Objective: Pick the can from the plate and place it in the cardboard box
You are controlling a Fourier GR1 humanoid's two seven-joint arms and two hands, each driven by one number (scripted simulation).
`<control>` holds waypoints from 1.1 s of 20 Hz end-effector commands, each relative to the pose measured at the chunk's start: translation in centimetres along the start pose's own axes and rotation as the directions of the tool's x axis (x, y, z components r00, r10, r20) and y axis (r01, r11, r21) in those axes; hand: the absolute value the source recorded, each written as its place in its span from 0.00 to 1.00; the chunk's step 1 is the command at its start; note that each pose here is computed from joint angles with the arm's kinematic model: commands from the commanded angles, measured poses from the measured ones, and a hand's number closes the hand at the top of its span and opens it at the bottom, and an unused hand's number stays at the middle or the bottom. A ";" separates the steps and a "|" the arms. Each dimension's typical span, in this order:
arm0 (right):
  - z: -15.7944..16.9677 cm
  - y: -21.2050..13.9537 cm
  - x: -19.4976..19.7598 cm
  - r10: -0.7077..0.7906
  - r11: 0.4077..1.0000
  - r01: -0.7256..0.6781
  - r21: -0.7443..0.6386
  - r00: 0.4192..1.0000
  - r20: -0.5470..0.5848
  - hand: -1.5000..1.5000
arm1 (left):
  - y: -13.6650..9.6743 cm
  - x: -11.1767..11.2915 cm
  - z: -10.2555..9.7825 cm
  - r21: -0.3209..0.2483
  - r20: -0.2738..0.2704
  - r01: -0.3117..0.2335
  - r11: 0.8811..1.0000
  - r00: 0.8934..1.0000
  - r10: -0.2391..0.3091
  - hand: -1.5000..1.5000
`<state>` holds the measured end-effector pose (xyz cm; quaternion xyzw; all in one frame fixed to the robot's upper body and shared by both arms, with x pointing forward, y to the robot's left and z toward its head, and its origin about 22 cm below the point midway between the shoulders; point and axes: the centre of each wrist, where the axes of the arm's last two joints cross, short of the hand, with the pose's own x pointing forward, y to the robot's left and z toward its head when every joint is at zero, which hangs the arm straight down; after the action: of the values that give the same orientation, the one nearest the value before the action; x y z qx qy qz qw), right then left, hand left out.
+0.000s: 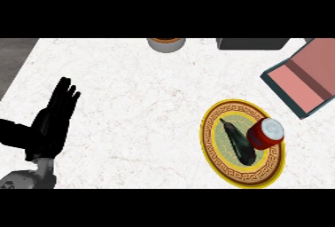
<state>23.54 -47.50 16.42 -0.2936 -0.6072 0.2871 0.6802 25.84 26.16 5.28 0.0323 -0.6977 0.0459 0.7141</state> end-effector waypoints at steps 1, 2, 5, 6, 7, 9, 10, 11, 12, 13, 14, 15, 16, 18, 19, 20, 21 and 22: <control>-0.6 -2.3 3.3 0.119 0.967 -0.101 0.233 0.991 -0.067 0.00 | -1.1 0.2 -0.5 -0.017 0.004 -0.021 1.000 1.000 0.021 0.50; -0.6 -2.2 5.1 0.130 0.959 -0.108 0.261 0.989 -0.068 0.00 | 0.1 -0.6 -0.1 -0.002 -0.008 0.002 1.000 1.000 -0.002 0.50; -0.6 -0.9 6.3 0.077 0.954 -0.048 0.295 0.993 -0.086 0.00 | -0.2 -0.7 -0.2 0.017 0.010 0.004 1.000 1.000 -0.004 0.50; -1.4 -1.8 9.0 0.065 0.954 -0.042 0.296 0.995 -0.069 0.00 | -0.8 0.1 -1.6 0.005 0.005 -0.004 1.000 1.000 0.004 0.50; -0.5 -1.2 8.0 0.035 0.952 -0.011 0.306 0.997 -0.072 0.00 | -0.3 0.9 -0.1 -0.009 0.004 -0.010 1.000 1.000 0.010 0.50; -0.7 -0.5 9.8 0.009 0.948 0.010 0.319 0.998 -0.057 0.00 | -0.7 0.4 -0.3 0.006 -0.005 -0.010 1.000 1.000 0.010 0.50; -1.4 1.0 9.5 -0.003 0.946 0.023 0.323 0.998 -0.061 0.00 | 0.8 -0.2 -0.5 0.004 -0.006 0.001 1.000 1.000 -0.001 0.50; -0.8 0.5 10.7 0.006 0.942 0.011 0.336 0.999 -0.049 0.00 | 0.4 0.2 -1.1 0.022 -0.010 -0.008 1.000 1.000 0.008 0.50; -1.4 2.1 9.8 -0.035 0.949 0.052 0.310 0.998 -0.058 0.00 | 0.6 1.0 -0.7 -0.002 0.010 -0.014 1.000 1.000 0.014 0.50; -1.3 1.7 10.8 -0.012 0.944 0.025 0.329 0.999 -0.043 0.00 | -0.8 -1.1 -0.9 0.016 -0.006 -0.002 1.000 1.000 0.002 0.50; -1.3 2.4 10.8 -0.023 0.945 0.040 0.324 0.998 -0.058 0.00 | 0.9 -0.7 -0.9 0.006 -0.003 0.011 1.000 1.000 -0.011 0.50; -2.7 3.3 9.1 0.000 0.942 0.025 0.336 0.997 -0.073 0.00 | -0.4 0.0 -0.3 0.006 0.009 -0.009 1.000 1.000 0.009 0.50; -1.4 3.6 11.9 0.004 0.946 0.024 0.324 0.997 -0.083 0.00 | 0.2 -0.7 0.3 0.002 0.001 -0.013 1.000 1.000 0.013 0.50; -1.4 4.1 11.1 0.044 0.946 -0.006 0.323 0.993 -0.109 0.00 | -2.1 -0.4 0.3 0.001 0.000 -0.011 1.000 1.000 0.011 0.50; -2.6 4.9 11.2 0.048 0.949 -0.008 0.314 0.992 -0.118 0.00 | 0.0 -0.9 -1.2 0.000 0.000 -0.007 1.000 1.000 0.007 0.50; -1.8 4.2 11.4 0.080 0.946 -0.030 0.324 0.987 -0.141 0.00 | -0.6 0.1 0.8 0.007 -0.003 -0.014 1.000 1.000 0.014 0.50; -2.0 5.5 11.3 0.054 0.942 -0.006 0.335 0.989 -0.135 0.00 | -0.1 0.7 -1.6 0.012 -0.007 -0.011 1.000 1.000 0.011 0.50; -1.6 6.0 12.1 0.051 0.938 0.006 0.347 0.986 -0.156 0.00 | 0.6 -0.2 -2.3 -0.017 0.000 -0.010 1.000 1.000 0.010 0.50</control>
<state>26.29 -36.42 20.25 -0.1997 -0.5043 0.3724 0.7531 26.85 26.16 5.25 0.0296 -0.6973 0.0499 0.7144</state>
